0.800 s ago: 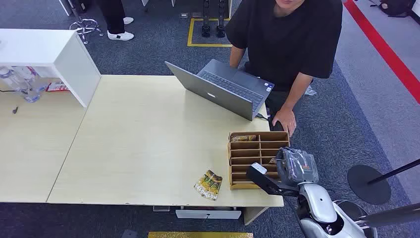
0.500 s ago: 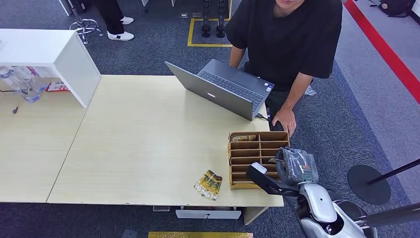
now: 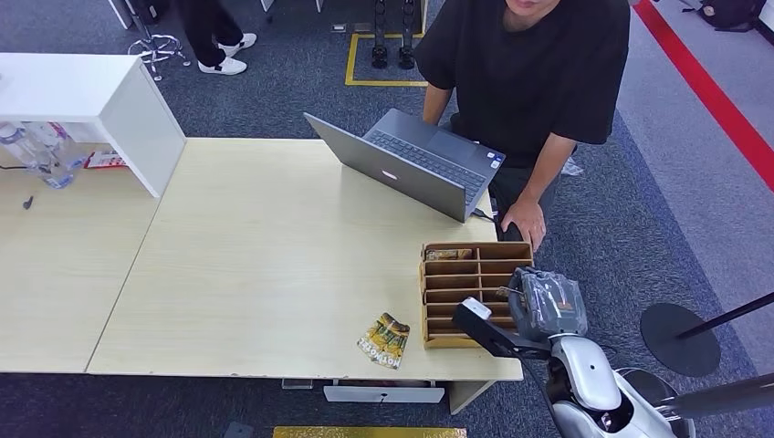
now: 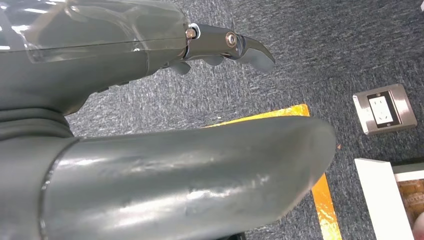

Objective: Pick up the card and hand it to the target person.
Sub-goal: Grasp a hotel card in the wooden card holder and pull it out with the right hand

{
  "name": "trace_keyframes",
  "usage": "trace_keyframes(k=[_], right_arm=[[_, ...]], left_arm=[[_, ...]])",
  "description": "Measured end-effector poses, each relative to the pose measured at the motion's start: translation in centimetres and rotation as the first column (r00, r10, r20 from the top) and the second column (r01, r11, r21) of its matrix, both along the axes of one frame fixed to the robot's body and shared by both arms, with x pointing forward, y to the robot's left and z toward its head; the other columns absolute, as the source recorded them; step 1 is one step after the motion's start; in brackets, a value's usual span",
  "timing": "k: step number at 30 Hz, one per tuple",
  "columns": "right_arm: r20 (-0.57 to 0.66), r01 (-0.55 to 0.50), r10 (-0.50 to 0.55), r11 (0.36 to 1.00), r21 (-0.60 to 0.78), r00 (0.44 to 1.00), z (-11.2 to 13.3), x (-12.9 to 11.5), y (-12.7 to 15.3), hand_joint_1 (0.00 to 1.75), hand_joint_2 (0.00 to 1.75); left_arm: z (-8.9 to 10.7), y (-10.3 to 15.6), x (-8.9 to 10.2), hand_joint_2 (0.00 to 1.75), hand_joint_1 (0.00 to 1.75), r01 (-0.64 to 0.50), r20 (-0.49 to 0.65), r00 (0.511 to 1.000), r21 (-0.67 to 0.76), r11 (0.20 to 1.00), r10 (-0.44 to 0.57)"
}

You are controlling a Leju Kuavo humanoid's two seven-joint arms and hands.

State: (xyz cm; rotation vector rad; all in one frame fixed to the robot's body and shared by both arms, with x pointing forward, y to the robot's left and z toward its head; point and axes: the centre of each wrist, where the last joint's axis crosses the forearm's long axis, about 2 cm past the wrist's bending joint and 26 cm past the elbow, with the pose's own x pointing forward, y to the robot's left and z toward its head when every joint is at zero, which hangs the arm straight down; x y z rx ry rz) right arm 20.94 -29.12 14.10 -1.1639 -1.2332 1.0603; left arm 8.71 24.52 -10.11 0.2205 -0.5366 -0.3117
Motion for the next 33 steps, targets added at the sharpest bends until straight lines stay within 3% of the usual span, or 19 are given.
trace_keyframes(k=[5, 21, 33], right_arm=[[0.042, -0.012, 0.014, 0.998, -0.062, 0.999, 1.1, 0.0, 0.2, 1.49, 1.75], [0.238, -0.087, 0.139, 0.972, -0.217, 0.961, 8.4, -0.9, 2.2, 1.42, 1.75], [0.329, -0.157, 0.174, 0.985, -0.077, 0.928, 11.2, -0.7, 1.7, 1.49, 1.75]], left_arm=[[0.0, 0.0, 0.0, 0.0, 0.0, 0.001, 0.003, 1.0, -0.001, 1.0, -0.001], [0.0, 0.0, -0.2, 0.0, 0.0, -0.002, 0.005, 1.0, -0.004, 1.0, 0.002], [0.0, 0.0, 0.0, 0.0, 0.0, 0.018, 0.004, 1.0, -0.002, 1.0, -0.018]])
